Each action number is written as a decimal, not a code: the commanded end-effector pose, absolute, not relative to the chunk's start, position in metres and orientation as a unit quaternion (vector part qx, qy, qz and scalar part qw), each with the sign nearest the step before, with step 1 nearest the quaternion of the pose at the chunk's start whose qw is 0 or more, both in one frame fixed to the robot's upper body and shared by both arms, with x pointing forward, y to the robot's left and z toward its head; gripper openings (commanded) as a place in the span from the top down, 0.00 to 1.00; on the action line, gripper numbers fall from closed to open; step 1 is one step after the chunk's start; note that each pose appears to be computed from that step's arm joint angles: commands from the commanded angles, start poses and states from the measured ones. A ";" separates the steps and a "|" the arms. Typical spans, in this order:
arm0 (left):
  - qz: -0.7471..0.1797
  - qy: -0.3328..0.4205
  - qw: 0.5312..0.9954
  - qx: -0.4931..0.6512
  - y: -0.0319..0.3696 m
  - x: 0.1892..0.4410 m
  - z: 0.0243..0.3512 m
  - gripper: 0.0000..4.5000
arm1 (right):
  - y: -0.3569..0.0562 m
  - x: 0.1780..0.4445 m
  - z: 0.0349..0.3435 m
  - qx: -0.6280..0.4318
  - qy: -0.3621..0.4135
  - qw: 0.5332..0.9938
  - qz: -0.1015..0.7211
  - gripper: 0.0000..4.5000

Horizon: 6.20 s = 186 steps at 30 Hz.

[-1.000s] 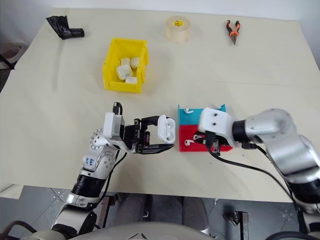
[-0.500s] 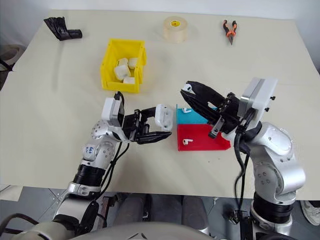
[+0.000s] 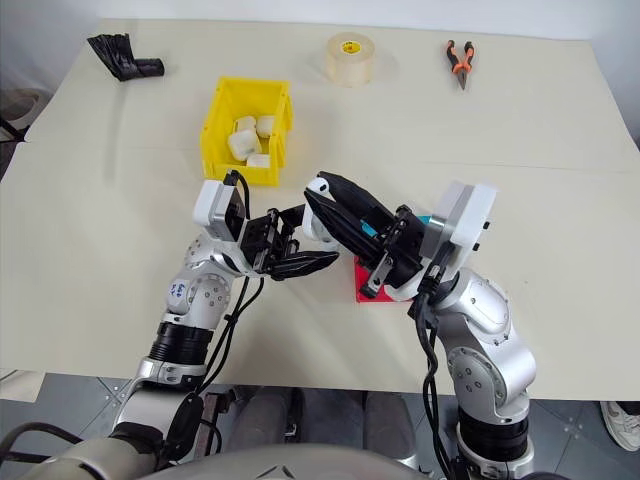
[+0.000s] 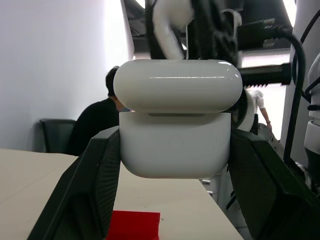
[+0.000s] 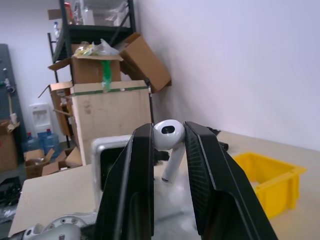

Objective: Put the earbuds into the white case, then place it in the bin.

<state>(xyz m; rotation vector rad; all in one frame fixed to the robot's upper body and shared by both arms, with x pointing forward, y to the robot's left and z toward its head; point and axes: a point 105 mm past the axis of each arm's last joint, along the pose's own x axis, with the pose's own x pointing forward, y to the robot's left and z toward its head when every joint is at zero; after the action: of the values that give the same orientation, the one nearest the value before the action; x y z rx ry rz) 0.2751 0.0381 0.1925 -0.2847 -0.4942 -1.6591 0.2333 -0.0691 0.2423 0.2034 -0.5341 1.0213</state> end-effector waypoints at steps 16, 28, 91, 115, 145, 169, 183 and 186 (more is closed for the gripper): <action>-0.735 -0.247 0.621 -0.113 0.038 0.264 0.208 0.38 | -0.073 0.239 0.220 0.088 -0.224 0.835 0.495 0.88; -0.716 -0.260 0.638 -0.112 0.042 0.270 0.211 0.38 | -0.086 0.235 0.216 0.056 -0.202 0.831 0.515 0.88; -0.696 -0.221 0.681 -0.057 0.068 0.259 0.178 0.38 | -0.225 0.257 0.169 -0.196 -0.041 0.864 0.461 0.00; -0.671 -0.225 0.704 -0.061 0.071 0.253 0.171 0.38 | -0.146 0.366 0.205 -0.409 0.142 0.709 0.557 0.00; -0.645 -0.230 0.726 -0.062 0.080 0.253 0.176 0.38 | -0.100 0.390 0.167 -0.463 0.175 0.648 0.579 0.52; -0.647 -0.232 0.724 -0.060 0.079 0.253 0.180 0.38 | -0.097 0.392 0.160 -0.462 0.170 0.650 0.579 0.64; -0.647 -0.231 0.724 -0.058 0.079 0.253 0.181 0.38 | -0.093 0.390 0.159 -0.459 0.161 0.650 0.584 0.89; -0.647 -0.230 0.724 -0.059 0.079 0.253 0.181 0.38 | -0.094 0.389 0.166 -0.449 0.147 0.662 0.582 0.89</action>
<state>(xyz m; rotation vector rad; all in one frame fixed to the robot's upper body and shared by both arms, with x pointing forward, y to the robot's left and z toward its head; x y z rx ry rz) 0.2574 0.0804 0.1699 -0.1508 -0.4602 -1.4094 0.3903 -0.0931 0.1568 -1.0378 0.3757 1.3298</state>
